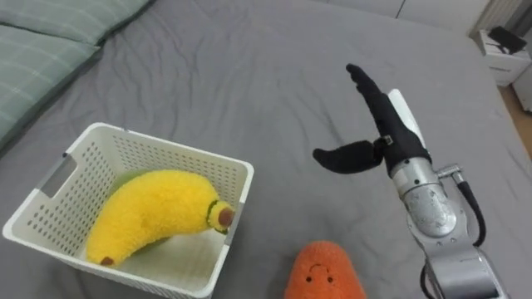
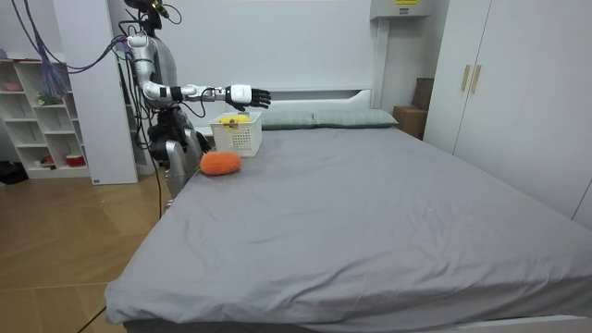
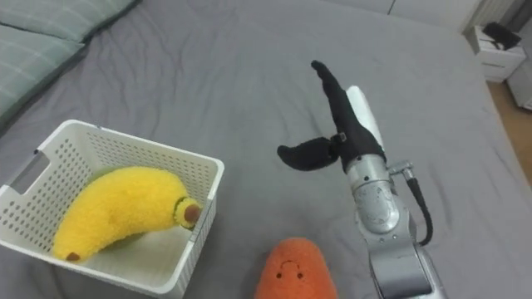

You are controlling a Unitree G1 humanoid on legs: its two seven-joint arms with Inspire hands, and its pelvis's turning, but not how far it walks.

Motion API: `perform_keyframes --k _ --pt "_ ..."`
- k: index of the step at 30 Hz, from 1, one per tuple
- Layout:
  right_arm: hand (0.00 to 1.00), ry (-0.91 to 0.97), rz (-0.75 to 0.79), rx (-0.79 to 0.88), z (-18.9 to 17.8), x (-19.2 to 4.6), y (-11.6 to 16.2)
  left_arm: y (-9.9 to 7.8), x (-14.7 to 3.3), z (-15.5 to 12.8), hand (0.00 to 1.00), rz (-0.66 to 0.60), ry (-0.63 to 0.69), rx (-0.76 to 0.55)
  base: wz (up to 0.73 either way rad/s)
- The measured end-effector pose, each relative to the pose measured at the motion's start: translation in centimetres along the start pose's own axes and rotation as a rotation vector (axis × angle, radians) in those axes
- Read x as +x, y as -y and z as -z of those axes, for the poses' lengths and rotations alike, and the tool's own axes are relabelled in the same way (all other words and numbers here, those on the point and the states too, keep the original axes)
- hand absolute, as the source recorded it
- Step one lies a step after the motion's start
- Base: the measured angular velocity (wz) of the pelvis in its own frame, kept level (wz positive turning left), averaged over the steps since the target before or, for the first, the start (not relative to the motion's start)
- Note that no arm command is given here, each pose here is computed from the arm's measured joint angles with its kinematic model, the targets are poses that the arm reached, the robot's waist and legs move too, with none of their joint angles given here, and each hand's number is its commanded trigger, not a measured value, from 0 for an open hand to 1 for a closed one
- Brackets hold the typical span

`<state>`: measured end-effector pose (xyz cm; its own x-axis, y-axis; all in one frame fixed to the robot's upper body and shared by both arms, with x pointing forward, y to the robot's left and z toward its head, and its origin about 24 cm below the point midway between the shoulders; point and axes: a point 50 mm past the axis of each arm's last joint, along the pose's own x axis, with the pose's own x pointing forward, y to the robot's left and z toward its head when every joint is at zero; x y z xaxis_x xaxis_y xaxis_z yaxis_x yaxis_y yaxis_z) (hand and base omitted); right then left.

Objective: Collect toys from the bed

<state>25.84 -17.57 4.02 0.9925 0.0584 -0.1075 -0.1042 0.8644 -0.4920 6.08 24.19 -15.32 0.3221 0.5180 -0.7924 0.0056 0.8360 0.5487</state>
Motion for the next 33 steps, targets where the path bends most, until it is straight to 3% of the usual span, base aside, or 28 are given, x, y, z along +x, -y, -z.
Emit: perform_keyframes --k 12,21,33 --pt "0.0 -0.139 -0.063 -0.022 3.4 -0.8 -1.2 0.3 -0.1 0.0 0.0 0.005 0.007 0.013 0.0" --pt "0.0 -0.315 -0.353 -0.141 7.5 -3.8 -6.1 0.3 -0.2 0.1 0.0 0.005 0.007 -0.013 0.0" --pt "0.0 -0.517 -0.537 -0.249 11.6 -5.6 -7.6 0.1 -0.1 -0.7 0.0 -0.004 0.037 -0.034 0.0"
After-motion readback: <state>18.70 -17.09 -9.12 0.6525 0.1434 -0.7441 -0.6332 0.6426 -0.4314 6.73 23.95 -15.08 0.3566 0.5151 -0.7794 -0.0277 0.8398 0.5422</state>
